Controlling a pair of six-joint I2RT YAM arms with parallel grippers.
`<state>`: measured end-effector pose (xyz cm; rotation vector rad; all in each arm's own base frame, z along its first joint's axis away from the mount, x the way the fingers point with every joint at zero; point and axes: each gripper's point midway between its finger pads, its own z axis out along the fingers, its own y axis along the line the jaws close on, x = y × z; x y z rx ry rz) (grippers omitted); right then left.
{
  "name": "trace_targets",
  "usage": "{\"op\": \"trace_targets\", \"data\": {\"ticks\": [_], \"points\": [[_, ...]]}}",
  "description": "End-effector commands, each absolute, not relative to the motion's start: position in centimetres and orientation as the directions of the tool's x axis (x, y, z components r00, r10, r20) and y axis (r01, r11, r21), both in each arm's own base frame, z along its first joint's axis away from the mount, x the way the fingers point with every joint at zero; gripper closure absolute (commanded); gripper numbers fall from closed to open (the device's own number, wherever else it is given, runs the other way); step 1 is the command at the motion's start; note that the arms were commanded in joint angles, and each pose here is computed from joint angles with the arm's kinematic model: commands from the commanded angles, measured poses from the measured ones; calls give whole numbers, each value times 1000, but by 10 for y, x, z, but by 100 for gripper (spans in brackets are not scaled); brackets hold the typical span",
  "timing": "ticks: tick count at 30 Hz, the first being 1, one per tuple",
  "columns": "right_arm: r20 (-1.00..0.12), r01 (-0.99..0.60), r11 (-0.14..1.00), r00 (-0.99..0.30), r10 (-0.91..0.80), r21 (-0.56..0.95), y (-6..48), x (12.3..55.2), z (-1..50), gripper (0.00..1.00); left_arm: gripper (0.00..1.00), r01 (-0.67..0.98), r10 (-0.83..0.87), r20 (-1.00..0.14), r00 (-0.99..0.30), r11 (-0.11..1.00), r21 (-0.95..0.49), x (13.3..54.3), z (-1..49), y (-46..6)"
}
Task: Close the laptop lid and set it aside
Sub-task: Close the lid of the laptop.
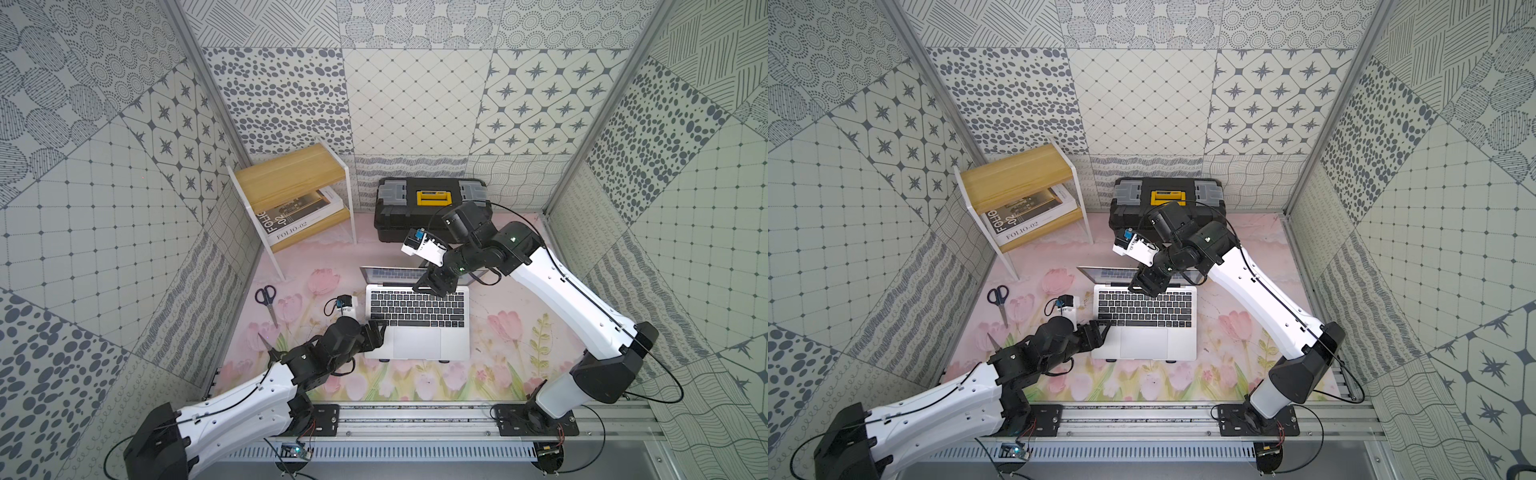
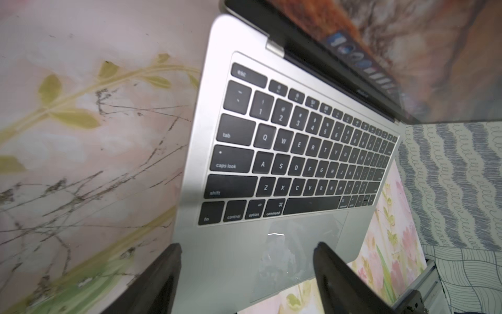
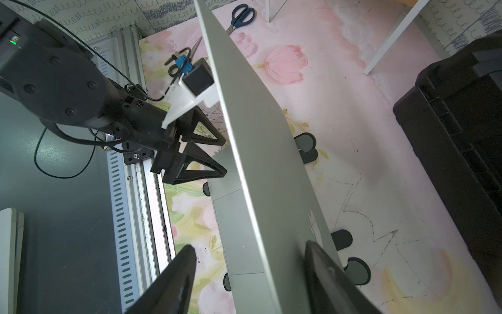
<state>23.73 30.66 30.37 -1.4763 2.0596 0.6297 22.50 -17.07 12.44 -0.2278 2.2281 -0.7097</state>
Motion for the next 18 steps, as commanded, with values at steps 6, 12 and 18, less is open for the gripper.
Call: {"op": "trace_targets", "data": {"ticks": [6, 12, 18], "points": [[-620, -951, 287, -297, -726, 119, 300, 220, 294, 33, 20, -77, -435, -654, -619, 862, -501, 236, 171, -104], [-625, -950, 282, -303, -719, 137, 299, 214, 294, 32, 19, -95, -447, -745, -496, 880, -465, 249, 243, -67], [-623, -955, 246, -294, -725, 164, 306, 204, 287, 24, 18, 67, -394, -798, -457, 879, -472, 278, 314, -86]]}}
